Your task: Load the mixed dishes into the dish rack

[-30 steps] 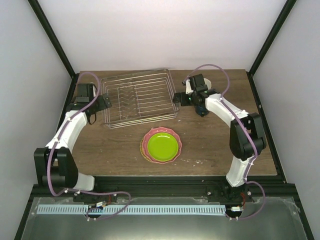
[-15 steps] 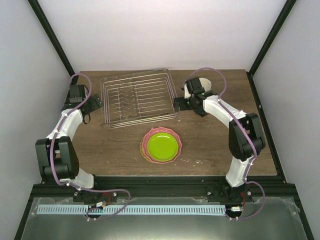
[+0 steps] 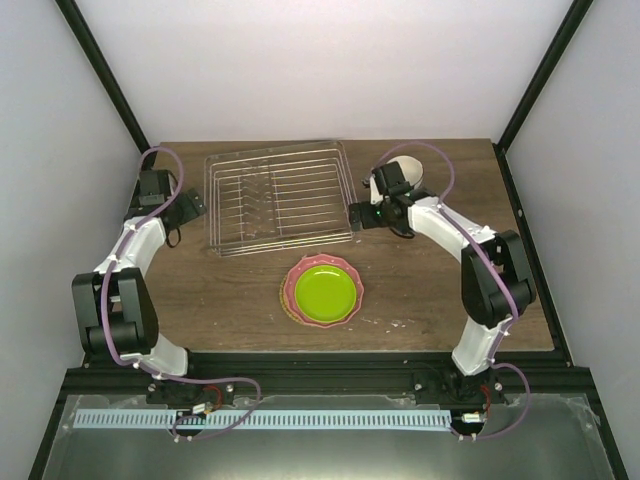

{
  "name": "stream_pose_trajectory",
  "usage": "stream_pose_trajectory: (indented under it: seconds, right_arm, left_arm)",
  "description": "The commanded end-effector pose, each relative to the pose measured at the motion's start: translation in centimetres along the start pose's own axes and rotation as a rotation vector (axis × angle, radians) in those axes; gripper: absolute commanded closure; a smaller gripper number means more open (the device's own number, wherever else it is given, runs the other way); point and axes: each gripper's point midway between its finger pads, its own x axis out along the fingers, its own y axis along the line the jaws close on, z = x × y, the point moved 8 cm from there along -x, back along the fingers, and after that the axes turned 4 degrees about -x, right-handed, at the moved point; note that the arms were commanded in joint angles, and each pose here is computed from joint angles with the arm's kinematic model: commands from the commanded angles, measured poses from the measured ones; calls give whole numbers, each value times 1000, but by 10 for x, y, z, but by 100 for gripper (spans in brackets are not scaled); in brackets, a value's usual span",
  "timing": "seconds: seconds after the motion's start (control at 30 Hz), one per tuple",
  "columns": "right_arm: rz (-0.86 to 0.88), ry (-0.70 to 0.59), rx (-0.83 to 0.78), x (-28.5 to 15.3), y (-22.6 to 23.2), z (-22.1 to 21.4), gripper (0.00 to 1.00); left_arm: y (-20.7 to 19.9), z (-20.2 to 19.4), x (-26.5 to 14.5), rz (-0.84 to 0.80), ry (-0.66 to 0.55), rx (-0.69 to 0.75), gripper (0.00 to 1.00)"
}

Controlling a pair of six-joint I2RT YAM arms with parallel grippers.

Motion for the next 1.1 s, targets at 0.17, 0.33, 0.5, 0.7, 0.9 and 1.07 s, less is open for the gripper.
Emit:
stream_pose_trajectory:
  seconds: [0.17, 0.33, 0.5, 0.7, 0.9, 1.07]
  right_arm:
    - [-25, 126, -32, -8, 1, -35, 0]
    - [-26, 146, -28, -9, 3, -44, 0]
    - [-41, 136, -26, -9, 1, -47, 0]
    - [-88, 2, 1, -21, 0, -21, 0]
    - [-216, -132, 2, -56, -6, 19, 0]
    - [-193, -311, -34, -102, 1, 46, 0]
  left_arm:
    - [2, 6, -3, -16, -26, 1, 0]
    - [1, 5, -8, -33, -29, -3, 0]
    - [-2, 4, -19, -73, -46, 5, 0]
    - [-9, 12, -53, -150, -134, 10, 0]
    - [-28, 41, -99, -283, -258, 9, 0]
    - [-45, 65, -124, -404, -335, -14, 0]
